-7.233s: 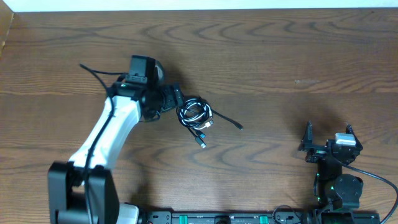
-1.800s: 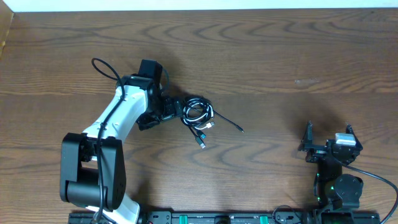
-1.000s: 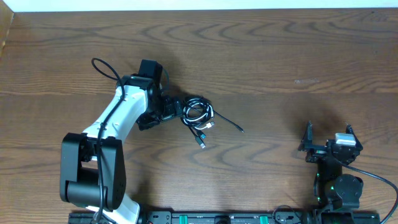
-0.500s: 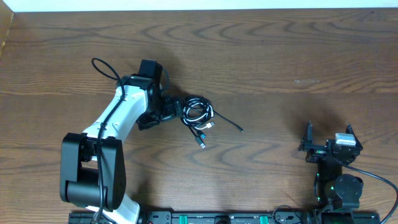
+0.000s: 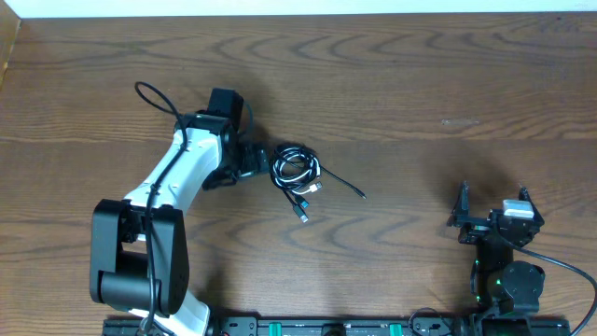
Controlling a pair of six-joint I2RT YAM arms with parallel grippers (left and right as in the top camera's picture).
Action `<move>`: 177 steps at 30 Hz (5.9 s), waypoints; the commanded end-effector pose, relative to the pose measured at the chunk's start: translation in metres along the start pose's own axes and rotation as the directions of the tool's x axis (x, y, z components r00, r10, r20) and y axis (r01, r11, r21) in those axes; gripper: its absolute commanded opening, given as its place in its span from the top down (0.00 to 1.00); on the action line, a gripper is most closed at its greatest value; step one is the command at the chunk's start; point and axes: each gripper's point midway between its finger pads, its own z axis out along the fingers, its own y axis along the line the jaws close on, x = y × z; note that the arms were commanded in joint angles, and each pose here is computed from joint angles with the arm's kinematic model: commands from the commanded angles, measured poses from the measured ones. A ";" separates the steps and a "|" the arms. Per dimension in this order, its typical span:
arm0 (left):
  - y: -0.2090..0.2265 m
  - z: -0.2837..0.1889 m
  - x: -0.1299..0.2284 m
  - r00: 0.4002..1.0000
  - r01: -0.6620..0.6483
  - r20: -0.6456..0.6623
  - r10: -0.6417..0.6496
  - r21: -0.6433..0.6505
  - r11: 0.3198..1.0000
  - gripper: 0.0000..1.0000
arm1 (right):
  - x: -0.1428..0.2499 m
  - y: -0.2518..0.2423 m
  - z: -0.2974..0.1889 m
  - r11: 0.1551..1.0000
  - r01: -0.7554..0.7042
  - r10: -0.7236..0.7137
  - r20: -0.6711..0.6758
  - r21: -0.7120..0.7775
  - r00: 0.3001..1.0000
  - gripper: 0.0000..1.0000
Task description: Untangle cables
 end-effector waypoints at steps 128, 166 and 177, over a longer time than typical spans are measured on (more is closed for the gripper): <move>-0.021 -0.026 -0.034 0.995 -0.001 0.100 -0.005 0.062 0.998 0.02 | 0.001 -0.004 0.000 1.000 -0.013 0.013 -0.003 0.021 1.000 0.01; -0.021 -0.026 -0.034 0.995 -0.001 0.100 -0.005 0.062 0.998 0.02 | 0.001 -0.004 0.000 1.000 -0.013 0.013 -0.003 0.021 1.000 0.01; -0.021 -0.026 -0.034 0.995 -0.001 0.100 -0.005 0.062 0.998 0.02 | 0.001 -0.004 0.000 1.000 -0.013 0.013 -0.003 0.021 1.000 0.01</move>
